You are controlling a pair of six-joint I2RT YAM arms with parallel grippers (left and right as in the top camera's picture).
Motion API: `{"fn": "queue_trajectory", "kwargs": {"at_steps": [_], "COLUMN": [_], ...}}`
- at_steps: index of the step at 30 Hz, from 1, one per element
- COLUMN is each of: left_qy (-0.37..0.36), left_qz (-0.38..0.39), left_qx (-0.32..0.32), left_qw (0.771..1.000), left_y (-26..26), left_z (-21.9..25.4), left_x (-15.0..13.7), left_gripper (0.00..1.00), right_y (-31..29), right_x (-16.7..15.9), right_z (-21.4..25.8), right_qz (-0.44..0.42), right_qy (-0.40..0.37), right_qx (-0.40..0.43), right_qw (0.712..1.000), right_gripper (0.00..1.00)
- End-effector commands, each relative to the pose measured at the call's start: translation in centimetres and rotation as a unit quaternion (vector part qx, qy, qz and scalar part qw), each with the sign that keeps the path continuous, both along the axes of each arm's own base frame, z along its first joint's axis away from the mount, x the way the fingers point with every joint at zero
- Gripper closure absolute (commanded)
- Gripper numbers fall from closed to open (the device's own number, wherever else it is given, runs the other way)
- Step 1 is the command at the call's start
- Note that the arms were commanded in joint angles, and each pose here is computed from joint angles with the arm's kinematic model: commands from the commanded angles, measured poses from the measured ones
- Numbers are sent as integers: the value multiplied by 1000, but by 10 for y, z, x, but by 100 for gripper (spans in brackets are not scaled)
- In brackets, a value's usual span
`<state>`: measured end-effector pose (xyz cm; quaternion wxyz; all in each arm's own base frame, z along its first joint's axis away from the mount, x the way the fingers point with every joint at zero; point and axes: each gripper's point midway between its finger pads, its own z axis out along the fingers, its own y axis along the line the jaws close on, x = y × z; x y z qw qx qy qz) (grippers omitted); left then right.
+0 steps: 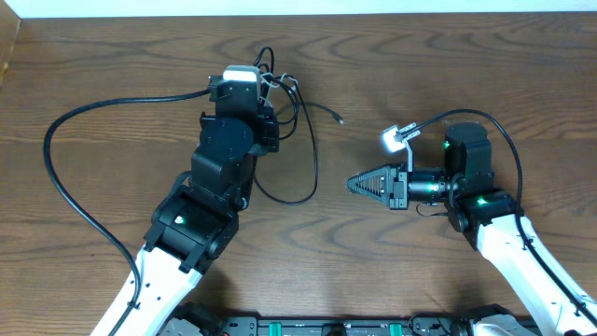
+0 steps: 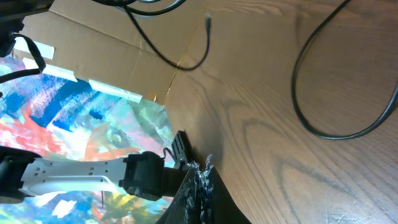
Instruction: Untangle cables
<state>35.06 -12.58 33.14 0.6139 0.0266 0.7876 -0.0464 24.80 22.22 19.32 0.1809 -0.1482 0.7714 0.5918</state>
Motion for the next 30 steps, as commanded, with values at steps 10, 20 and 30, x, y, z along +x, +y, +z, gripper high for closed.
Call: {"fn": "queue_trajectory", "kwargs": {"at_steps": [10,20,30], "left_qy": [-1,20,7], "left_qz": [-174,-377,-411], "left_qx": [-53,-95,-104], "left_qw": [983,921,906], "left_y": [-57,-114,-123], "left_z": [19,24,32], "left_x": [-22,-69,-77], "left_gripper": [93,92,92], "right_y": [0,-1,0], "right_x": [11,23,25], "right_z": [5,11,16], "right_qz": [-16,-43,-48], "right_qy": [-31,-37,-27], "right_qx": [2,5,14], "right_qw": [999,998,998], "right_gripper": [18,11,18]}}
